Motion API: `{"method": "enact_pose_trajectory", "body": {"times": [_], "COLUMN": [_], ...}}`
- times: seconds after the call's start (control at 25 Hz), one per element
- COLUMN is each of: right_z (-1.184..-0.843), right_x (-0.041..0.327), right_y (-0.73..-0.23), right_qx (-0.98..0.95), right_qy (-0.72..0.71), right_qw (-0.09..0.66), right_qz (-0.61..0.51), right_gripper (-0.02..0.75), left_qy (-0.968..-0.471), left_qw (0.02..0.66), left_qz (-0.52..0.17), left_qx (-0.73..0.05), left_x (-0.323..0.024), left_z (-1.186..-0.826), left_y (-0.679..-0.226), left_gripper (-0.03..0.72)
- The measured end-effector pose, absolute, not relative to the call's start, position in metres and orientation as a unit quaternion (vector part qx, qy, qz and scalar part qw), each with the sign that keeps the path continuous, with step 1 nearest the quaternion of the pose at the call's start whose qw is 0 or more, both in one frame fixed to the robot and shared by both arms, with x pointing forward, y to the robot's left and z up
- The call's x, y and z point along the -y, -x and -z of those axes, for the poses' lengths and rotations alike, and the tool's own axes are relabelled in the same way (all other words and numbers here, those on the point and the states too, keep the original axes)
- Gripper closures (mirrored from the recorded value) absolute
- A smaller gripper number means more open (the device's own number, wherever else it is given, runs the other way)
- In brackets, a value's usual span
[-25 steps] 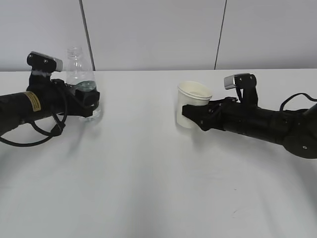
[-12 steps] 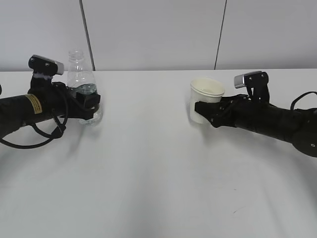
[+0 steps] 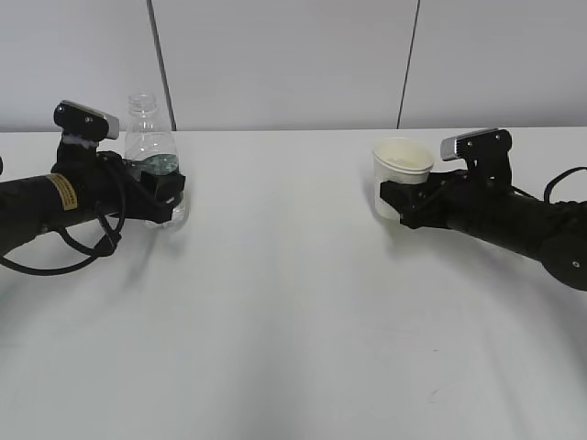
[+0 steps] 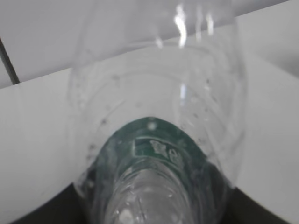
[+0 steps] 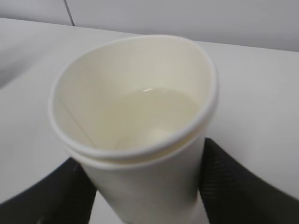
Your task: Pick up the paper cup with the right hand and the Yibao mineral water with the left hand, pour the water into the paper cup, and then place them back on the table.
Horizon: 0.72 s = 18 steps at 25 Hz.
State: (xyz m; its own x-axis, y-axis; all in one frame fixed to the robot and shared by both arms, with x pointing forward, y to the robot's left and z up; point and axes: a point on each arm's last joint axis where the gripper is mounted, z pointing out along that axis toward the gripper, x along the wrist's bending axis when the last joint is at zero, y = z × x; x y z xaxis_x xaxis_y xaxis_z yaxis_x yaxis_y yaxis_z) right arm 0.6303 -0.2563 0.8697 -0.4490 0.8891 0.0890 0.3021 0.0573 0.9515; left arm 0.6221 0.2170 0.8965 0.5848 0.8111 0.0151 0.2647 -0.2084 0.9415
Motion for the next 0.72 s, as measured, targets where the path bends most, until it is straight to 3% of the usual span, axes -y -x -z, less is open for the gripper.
{"method": "enact_pose_trajectory", "body": {"times": [0.72], "right_z": [-0.863], "right_x": [0.267], "right_y": [-0.636], "right_qx": [-0.636], "right_qy": [-0.489], "right_qw": [0.316], "right_qz": [-0.507], "right_gripper": [0.242], "left_qy": [-0.720], "left_qw": [0.517], "left_qz": [-0.271], "left_qx": [-0.374], "left_x": [-0.217], "left_z": [-0.898], "left_y": [-0.623], "left_gripper": [0.351]}}
